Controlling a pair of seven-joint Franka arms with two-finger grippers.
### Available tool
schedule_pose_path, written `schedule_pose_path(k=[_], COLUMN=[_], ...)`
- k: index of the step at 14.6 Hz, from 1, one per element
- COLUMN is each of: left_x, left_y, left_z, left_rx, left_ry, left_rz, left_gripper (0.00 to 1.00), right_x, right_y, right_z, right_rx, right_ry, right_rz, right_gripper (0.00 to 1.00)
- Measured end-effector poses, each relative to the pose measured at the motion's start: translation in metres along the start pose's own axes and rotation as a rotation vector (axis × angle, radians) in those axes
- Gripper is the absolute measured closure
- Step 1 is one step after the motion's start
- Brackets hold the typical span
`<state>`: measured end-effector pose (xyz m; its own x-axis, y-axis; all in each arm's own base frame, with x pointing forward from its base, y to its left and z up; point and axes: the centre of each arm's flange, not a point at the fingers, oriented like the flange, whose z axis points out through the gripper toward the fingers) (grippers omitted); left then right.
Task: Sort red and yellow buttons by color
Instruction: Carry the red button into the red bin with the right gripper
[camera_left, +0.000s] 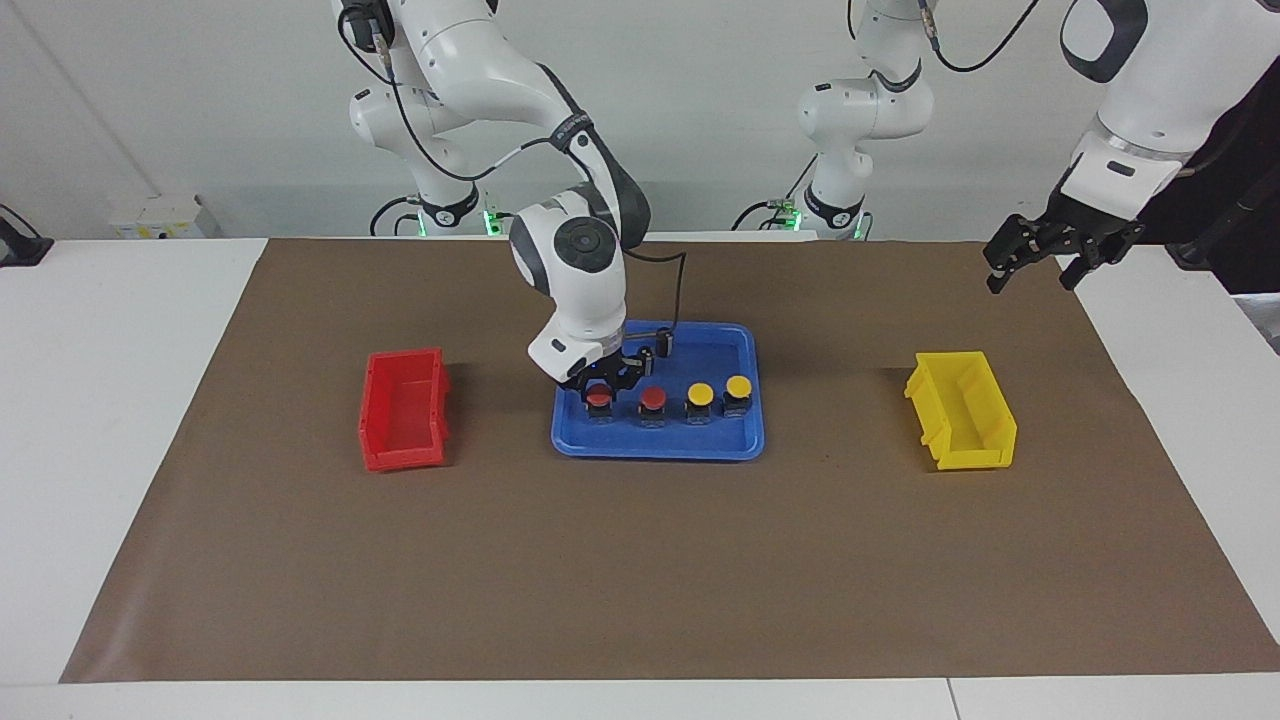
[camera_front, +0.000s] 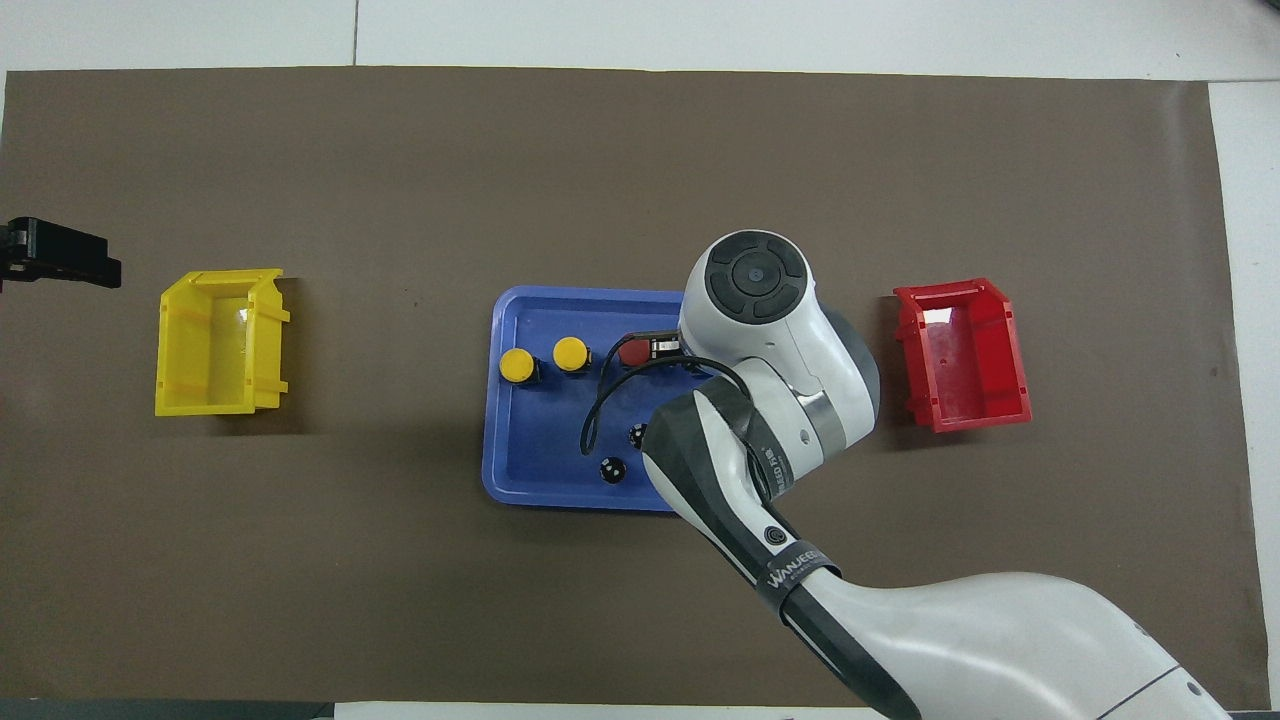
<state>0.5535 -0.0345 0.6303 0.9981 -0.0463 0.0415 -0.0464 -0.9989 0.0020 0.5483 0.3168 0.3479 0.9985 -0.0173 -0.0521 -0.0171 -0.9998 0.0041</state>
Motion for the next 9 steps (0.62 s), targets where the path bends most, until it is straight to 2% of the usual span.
schedule_pose_path(k=[3, 5, 7, 8, 9], left_x=[0.001, 0.003, 0.003, 0.0, -0.004], left_y=[0.006, 0.03, 0.086, 0.119, 0.146], left_z=[0.003, 0.016, 0.047, 0.067, 0.086], left_rx=[0.0, -0.003, -0.014, -0.022, -0.029], left_ry=[0.002, 0.021, 0.047, 0.059, 0.062], left_rz=[0.016, 0.055, 0.047, 0.03, 0.025], left_gripper=[0.0, 0.01, 0.02, 0.07, 0.19], right_x=[0.018, 0.032, 0.033, 0.031, 0.029], right_y=[0.024, 0.082, 0.167, 0.213, 0.252], right_z=[-0.051, -0.103, -0.136, -0.143, -0.144], right_rx=[-0.013, -0.009, -0.007, 0.0, 0.007], right_ry=[-0.024, -0.028, -0.054, -0.06, -0.065], right_rz=[0.021, 0.01, -0.02, -0.036, -0.051], right_gripper=[0.59, 0.59, 0.59, 0.59, 0.59])
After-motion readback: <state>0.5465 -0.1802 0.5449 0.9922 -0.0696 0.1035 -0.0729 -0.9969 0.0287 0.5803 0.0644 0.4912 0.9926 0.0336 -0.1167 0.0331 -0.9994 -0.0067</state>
